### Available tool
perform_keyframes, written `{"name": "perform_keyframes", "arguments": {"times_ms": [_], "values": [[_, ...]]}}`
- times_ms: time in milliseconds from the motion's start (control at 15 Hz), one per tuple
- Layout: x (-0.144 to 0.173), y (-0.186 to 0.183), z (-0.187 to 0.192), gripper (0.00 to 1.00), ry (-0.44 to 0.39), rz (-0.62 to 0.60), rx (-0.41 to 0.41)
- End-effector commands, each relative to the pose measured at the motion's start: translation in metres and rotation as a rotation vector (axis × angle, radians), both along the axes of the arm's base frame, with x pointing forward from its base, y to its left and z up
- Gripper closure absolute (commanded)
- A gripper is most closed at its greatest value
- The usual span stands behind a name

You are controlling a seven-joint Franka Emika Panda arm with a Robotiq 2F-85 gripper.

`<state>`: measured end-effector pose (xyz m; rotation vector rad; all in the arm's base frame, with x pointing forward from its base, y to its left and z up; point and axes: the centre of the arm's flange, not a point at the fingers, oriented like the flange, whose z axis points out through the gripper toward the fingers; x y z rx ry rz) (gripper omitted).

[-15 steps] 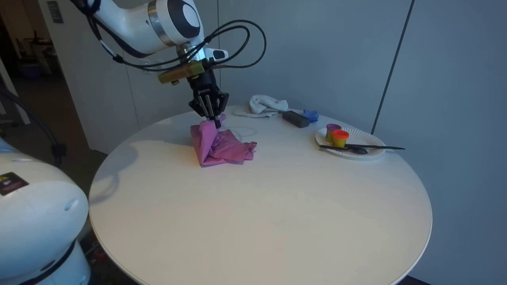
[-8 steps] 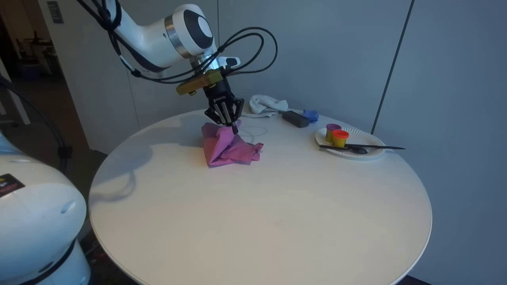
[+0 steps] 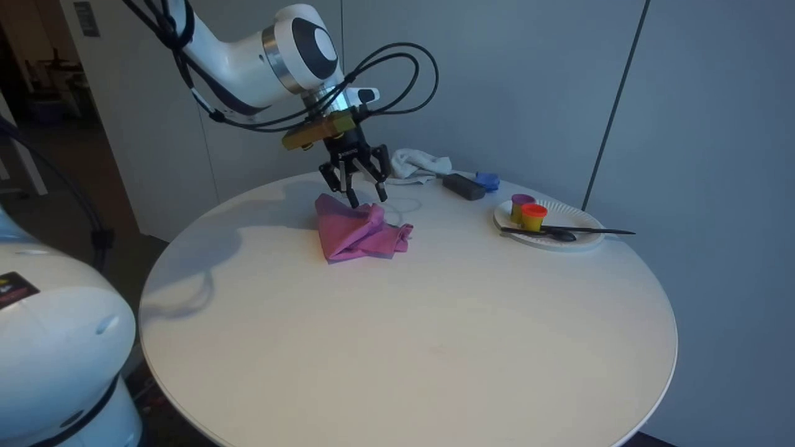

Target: Fold the pink shirt twice

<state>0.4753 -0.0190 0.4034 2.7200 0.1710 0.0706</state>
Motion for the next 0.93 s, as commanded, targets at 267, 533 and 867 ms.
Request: {"name": "perform_keyframes", "arguments": {"times_ms": [267, 533, 867], "values": [[-0.062, 0.034, 0.071, 0.0, 0.05, -0.076, 0.103], [-0.061, 0.045, 0.071, 0.01, 0.074, -0.097, 0.134], [-0.074, 0.05, 0.078, 0.0, 0.071, -0.095, 0.142]]}}
